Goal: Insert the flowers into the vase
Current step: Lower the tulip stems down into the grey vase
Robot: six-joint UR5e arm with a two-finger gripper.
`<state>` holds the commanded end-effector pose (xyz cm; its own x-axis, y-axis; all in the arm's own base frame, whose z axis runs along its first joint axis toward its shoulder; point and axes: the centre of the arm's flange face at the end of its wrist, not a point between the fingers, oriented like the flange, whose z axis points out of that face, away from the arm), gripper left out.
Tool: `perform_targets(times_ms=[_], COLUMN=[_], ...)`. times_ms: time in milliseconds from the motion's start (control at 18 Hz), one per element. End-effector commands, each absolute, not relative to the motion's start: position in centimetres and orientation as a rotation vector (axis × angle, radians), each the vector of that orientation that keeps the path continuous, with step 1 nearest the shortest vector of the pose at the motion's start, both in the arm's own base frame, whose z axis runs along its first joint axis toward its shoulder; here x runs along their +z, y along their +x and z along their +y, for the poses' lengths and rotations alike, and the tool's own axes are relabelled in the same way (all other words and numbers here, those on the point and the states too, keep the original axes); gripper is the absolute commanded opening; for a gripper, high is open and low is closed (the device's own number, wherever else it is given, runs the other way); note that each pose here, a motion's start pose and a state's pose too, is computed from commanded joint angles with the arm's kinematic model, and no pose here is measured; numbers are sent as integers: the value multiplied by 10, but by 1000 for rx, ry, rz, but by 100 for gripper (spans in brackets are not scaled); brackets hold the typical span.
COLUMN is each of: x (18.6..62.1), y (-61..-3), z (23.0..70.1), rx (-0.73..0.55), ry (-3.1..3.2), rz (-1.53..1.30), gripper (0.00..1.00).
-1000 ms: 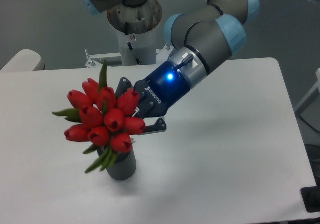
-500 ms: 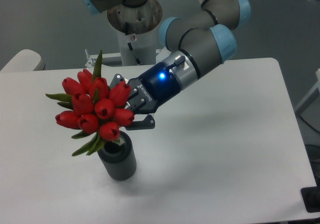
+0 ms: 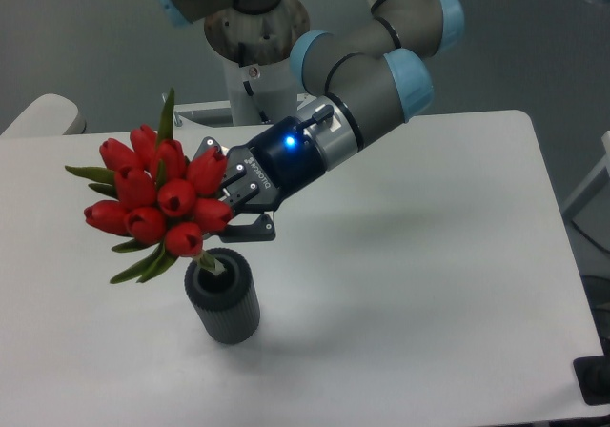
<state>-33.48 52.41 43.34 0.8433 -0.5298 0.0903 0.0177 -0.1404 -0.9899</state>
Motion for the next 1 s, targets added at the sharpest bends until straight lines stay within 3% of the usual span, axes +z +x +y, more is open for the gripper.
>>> perform_targets(times_ms=[1000], x=[338], y=[-339], z=[507], rx=[-479], ry=[-1661], rz=[413], gripper=[27])
